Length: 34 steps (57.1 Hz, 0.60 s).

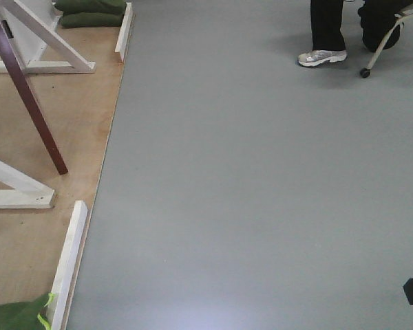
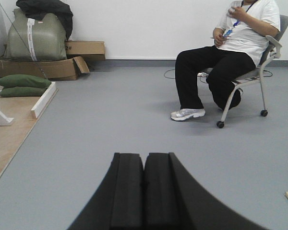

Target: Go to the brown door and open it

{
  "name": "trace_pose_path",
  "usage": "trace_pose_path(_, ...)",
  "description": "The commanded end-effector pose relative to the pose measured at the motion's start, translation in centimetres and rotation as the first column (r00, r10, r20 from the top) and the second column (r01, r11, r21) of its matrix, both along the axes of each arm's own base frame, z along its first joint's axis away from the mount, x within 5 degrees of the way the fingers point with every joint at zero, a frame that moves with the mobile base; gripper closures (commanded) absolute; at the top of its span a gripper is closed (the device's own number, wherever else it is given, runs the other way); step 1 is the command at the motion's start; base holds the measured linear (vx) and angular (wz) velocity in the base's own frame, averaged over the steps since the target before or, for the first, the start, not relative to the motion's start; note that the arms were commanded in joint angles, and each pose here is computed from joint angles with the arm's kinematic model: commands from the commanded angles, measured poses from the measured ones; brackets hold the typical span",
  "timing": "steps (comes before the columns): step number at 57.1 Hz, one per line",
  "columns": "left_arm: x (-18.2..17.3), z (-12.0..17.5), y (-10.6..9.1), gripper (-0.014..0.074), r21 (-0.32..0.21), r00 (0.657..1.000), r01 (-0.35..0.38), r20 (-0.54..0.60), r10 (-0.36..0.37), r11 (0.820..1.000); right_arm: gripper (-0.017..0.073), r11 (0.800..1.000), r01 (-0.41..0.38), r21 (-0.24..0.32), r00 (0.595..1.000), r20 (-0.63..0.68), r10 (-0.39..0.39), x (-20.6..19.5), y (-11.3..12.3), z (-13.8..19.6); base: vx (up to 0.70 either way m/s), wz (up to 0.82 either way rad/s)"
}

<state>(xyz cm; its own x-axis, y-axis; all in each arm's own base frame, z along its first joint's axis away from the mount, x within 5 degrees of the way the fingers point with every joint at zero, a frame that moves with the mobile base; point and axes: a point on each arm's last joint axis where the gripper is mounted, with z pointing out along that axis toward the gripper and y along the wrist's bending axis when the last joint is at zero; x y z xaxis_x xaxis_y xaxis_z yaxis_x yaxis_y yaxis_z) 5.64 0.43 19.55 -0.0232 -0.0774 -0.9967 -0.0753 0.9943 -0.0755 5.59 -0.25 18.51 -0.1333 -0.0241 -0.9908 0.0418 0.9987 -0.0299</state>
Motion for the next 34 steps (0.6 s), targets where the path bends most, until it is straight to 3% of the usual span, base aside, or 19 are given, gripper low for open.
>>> trace_pose_path(1,-0.27,1.77,-0.09,0.0600,-0.007,0.993,0.011,0.121,-0.010,1.000,0.0559,1.000,0.005,-0.015,0.997,0.082,-0.004,0.00,-0.04,0.62,0.42,-0.02)
trace_pose_path(34,-0.27,1.77,-0.08,0.0600,-0.007,0.993,0.010,0.122,-0.009,1.000,0.0559,1.000,0.005,-0.015,0.996,0.088,-0.004,0.00,-0.04,0.67,0.41,0.00)
